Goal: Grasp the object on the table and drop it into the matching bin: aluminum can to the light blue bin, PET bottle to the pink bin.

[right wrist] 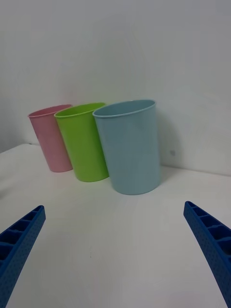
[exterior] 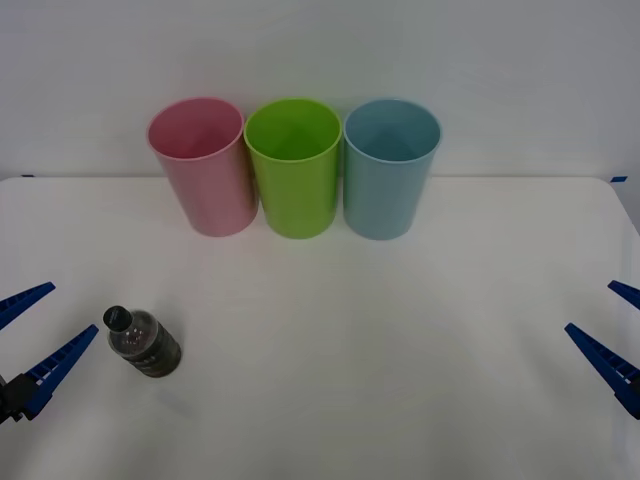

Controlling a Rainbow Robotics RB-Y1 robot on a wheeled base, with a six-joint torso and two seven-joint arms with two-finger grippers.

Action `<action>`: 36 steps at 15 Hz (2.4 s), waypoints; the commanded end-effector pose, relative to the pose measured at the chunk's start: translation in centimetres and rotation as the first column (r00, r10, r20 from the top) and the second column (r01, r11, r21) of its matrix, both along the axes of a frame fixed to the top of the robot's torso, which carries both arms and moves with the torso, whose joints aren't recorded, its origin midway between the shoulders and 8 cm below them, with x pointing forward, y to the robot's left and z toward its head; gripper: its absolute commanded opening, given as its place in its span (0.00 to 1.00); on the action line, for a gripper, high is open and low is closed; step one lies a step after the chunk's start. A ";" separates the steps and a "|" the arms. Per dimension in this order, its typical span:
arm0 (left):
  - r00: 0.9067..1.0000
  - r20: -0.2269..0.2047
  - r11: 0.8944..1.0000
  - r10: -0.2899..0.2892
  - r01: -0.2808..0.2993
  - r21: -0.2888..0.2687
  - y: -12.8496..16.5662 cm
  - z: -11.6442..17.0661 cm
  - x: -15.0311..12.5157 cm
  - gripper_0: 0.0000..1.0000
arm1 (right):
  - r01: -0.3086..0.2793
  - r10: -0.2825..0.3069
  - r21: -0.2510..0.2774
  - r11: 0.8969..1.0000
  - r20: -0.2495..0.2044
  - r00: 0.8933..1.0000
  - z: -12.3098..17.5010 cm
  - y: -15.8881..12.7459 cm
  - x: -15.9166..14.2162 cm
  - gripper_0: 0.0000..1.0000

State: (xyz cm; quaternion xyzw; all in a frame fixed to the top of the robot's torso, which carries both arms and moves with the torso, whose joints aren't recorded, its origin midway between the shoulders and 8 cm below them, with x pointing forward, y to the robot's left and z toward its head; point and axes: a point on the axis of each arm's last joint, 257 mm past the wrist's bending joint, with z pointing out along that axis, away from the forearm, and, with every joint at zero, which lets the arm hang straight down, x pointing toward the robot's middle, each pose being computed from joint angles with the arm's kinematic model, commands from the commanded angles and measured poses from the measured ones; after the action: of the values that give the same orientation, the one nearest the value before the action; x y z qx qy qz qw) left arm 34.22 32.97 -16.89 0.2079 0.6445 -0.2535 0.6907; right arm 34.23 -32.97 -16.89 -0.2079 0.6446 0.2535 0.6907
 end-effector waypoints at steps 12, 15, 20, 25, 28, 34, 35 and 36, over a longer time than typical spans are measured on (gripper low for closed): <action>0.998 -0.015 0.997 0.064 -0.064 0.042 2.0 -2.6 -3.6 1.00 | 0.000 0.000 0.000 1.000 0.000 1.000 0.0 0.0 0.0 1.00; 0.995 -0.009 0.990 0.095 -0.094 0.100 2.7 -3.8 -4.8 1.00 | 0.000 0.000 0.000 1.000 0.000 1.000 0.0 0.0 0.0 1.00; 0.985 -0.038 0.967 0.167 -0.157 0.202 3.6 -7.1 -5.8 1.00 | 0.000 0.000 0.000 1.000 0.000 1.000 0.0 0.0 0.0 1.00; 0.979 -0.107 0.970 0.173 -0.150 0.191 2.9 -10.6 -5.4 1.00 | 0.000 0.000 0.000 1.000 0.000 1.000 0.0 0.0 0.0 1.00; 0.977 -0.124 0.977 0.174 -0.156 0.145 2.6 -12.0 -4.0 1.00 | 0.000 0.000 0.000 1.000 0.000 1.000 0.0 0.0 0.0 1.00; 0.979 -0.111 0.979 0.172 -0.157 0.129 1.2 -12.8 -1.7 1.00 | 0.000 0.000 0.000 1.000 0.000 1.000 0.0 0.0 0.0 1.00; 0.979 -0.104 0.979 0.174 -0.160 0.129 0.9 -12.8 -1.4 1.00 | 0.000 0.000 0.000 1.000 0.000 1.000 0.0 0.0 0.0 1.00; 0.979 -0.099 0.978 0.177 -0.164 0.131 0.8 -12.8 -0.9 1.00 | 0.000 0.000 0.000 1.000 0.000 1.000 0.0 0.0 0.0 1.00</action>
State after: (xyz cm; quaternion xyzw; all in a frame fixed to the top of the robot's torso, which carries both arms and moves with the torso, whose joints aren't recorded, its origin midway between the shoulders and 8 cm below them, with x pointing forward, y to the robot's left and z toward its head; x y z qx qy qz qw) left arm 32.99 33.88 -29.70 0.1793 0.7122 -0.1662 0.6580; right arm 34.22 -32.97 -16.89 -0.2079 0.6446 0.2535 0.6907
